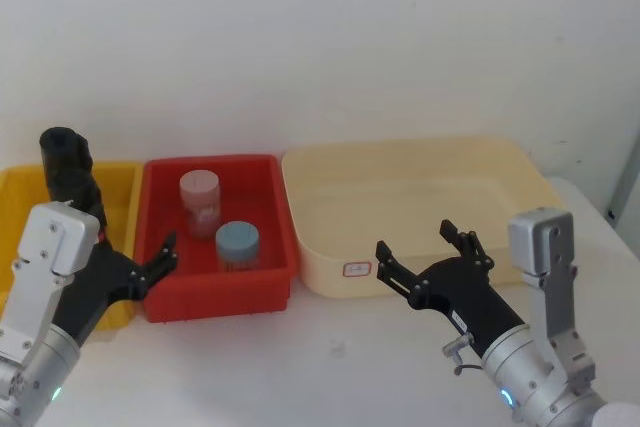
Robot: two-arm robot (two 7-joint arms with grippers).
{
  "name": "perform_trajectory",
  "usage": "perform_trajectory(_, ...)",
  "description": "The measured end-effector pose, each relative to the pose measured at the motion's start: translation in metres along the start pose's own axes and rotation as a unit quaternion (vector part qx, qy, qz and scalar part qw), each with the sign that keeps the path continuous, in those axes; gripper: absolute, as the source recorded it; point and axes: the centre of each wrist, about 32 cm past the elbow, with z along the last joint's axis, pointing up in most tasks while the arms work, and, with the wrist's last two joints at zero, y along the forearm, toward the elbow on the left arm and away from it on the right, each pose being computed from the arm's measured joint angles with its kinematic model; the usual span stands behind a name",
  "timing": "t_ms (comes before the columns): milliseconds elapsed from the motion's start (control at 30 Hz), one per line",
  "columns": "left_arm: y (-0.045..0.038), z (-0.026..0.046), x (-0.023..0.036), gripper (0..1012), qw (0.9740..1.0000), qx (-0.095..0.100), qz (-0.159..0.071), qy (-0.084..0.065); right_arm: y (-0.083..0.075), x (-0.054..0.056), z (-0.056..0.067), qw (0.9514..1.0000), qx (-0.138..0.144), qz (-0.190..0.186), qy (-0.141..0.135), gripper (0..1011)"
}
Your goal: Pick up the garbage bag with the one hand and transfer it to the other hand.
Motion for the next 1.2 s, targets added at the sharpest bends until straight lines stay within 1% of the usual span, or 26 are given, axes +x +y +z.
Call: perform_trajectory(1200,-0.0001,0.0,0.0,1001,1.0,0.0,0.0,0.0,0.0,0.0,0.0,1.0,0.0,0.0,0.0,1000)
